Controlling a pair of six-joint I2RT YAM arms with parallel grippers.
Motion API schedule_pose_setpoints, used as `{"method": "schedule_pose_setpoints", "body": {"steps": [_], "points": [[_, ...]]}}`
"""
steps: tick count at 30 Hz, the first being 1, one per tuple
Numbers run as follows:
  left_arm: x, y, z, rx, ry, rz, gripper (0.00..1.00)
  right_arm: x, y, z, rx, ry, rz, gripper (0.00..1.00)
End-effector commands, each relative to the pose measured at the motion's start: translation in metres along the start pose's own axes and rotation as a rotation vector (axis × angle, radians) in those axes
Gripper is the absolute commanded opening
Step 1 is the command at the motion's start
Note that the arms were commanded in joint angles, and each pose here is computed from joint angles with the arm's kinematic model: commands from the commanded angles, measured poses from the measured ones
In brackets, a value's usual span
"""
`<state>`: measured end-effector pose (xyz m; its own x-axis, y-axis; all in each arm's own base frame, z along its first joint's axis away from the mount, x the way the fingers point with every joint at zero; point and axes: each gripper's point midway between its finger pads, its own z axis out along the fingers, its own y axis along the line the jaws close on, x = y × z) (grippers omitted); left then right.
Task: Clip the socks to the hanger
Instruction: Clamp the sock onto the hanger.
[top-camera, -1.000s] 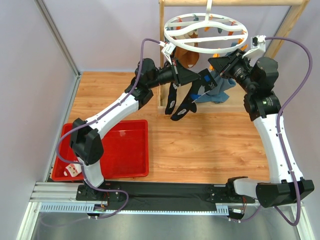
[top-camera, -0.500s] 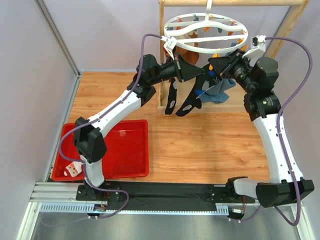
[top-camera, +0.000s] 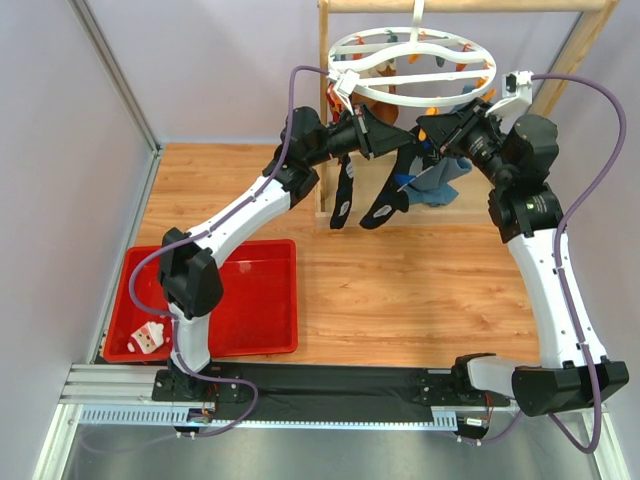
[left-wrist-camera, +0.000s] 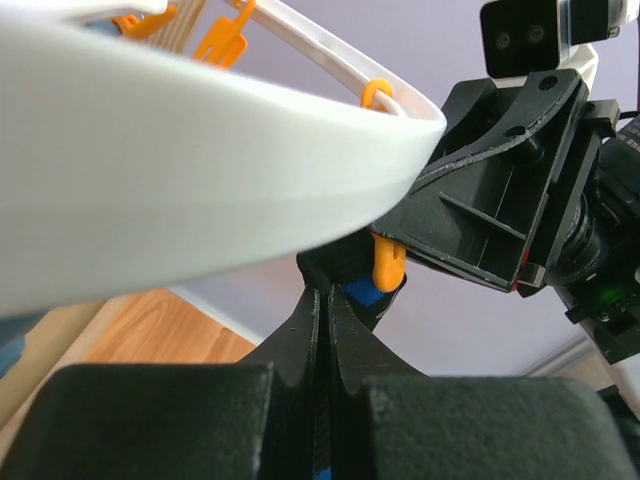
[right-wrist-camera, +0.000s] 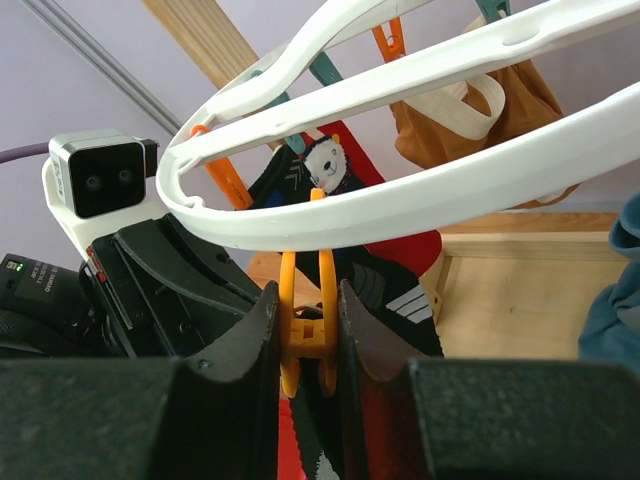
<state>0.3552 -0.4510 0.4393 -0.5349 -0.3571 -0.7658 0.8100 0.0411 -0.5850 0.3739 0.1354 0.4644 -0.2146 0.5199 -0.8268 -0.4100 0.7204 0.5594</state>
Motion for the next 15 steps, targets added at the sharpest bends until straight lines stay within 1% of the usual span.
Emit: {"method": "schedule_pose_setpoints", "body": {"steps": [1,2,5,7,8,10,11,13,14,15], "points": [[-0.035,-0.039,0.006,0.106,-0.098,0.043,0.0,-0.009,0.014,-0.013,-0.024,-0.015,-0.011,0.15],[-0.036,-0.041,0.006,0.113,-0.101,0.042,0.0,-0.01,0.013,-0.014,-0.021,-0.017,-0.016,0.26],[-0.036,-0.043,0.005,0.117,-0.1,0.039,0.0,-0.011,0.012,-0.014,-0.009,-0.013,-0.033,0.44],[-0.036,-0.043,0.005,0.115,-0.098,0.037,0.0,-0.01,0.01,-0.014,0.001,-0.004,-0.038,0.52],[-0.035,-0.042,0.004,0.11,-0.095,0.041,0.0,-0.013,0.009,-0.015,0.015,-0.008,-0.046,0.63],[-0.036,-0.042,0.003,0.092,-0.093,0.043,0.0,-0.017,0.005,-0.018,0.05,-0.019,-0.058,0.73],[-0.034,-0.038,0.002,0.072,-0.095,0.043,0.0,-0.019,0.002,-0.022,0.075,-0.017,-0.079,0.83],[-0.038,-0.039,-0.001,0.051,-0.1,0.05,0.0,-0.025,-0.002,-0.03,0.122,-0.026,-0.117,0.9],[-0.036,-0.037,-0.001,0.038,-0.092,0.047,0.0,-0.035,-0.008,-0.038,0.174,-0.06,-0.164,0.97],[-0.038,-0.039,-0.002,0.037,-0.091,0.06,0.0,-0.04,-0.013,-0.047,0.217,-0.068,-0.183,0.99]]}}
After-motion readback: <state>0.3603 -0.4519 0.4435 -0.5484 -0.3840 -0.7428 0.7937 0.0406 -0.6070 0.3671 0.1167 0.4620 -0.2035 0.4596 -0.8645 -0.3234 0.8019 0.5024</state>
